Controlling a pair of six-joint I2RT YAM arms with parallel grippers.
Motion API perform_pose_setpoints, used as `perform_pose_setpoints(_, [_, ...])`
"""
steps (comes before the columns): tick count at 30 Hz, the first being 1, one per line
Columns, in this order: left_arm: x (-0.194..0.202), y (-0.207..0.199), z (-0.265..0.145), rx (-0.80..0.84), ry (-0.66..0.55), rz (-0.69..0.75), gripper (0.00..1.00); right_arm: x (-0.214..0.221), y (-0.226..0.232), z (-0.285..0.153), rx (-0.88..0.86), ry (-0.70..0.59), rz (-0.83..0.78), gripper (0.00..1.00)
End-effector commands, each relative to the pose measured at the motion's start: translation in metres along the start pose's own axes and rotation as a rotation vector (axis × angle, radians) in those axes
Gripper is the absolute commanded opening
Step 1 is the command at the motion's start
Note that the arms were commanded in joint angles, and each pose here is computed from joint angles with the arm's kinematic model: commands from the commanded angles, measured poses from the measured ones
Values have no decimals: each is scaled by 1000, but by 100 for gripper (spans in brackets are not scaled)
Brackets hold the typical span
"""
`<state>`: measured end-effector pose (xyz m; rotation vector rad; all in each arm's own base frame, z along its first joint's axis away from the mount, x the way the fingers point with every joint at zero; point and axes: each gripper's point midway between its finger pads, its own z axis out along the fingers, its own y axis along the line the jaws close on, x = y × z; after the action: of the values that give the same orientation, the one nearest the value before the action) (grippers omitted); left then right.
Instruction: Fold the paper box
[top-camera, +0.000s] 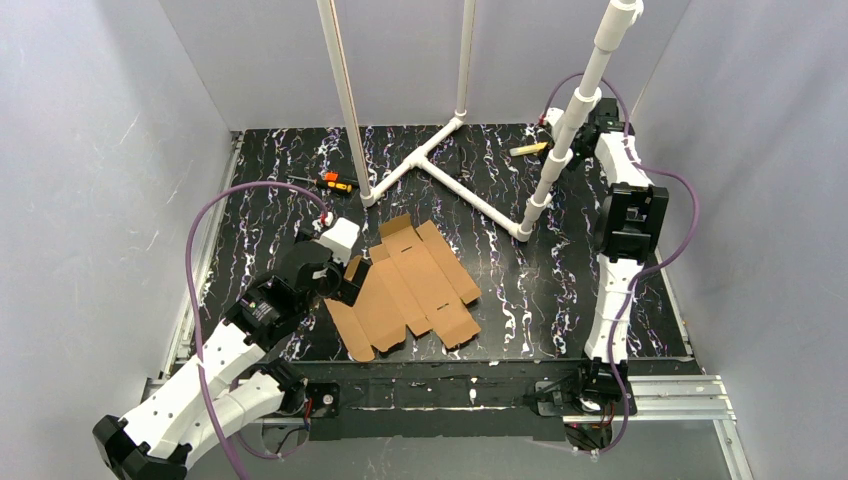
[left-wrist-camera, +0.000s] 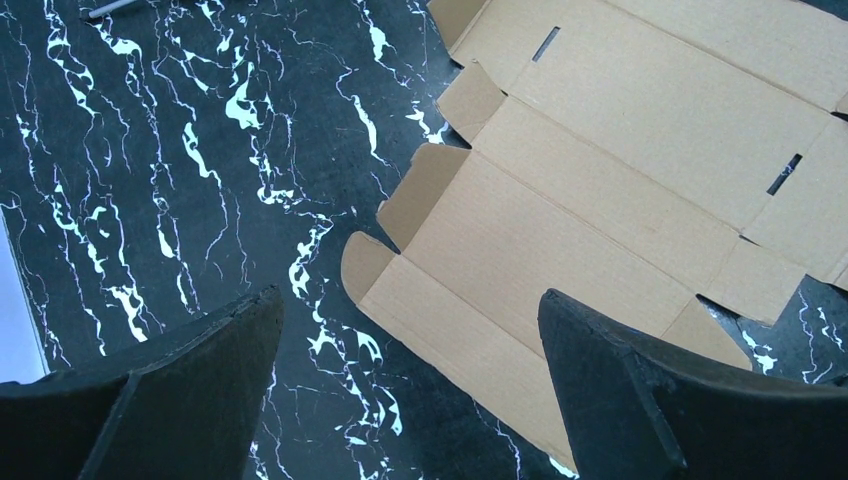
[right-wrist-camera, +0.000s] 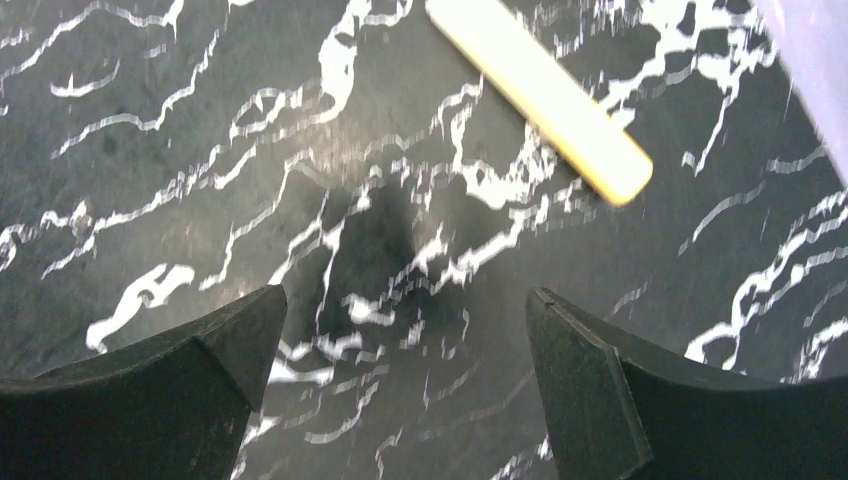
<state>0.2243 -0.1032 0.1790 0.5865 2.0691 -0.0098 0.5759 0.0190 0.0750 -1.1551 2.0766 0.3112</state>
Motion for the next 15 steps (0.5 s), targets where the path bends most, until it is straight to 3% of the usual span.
perform_pose_setpoints(1, [2,7,5,-33,3,16,98,-37,-9,25,0,-116,-102,98])
perform_pose_setpoints(15, [12,10,17,-41,48,19,98,-63,-44,72,77,-309,-91,98])
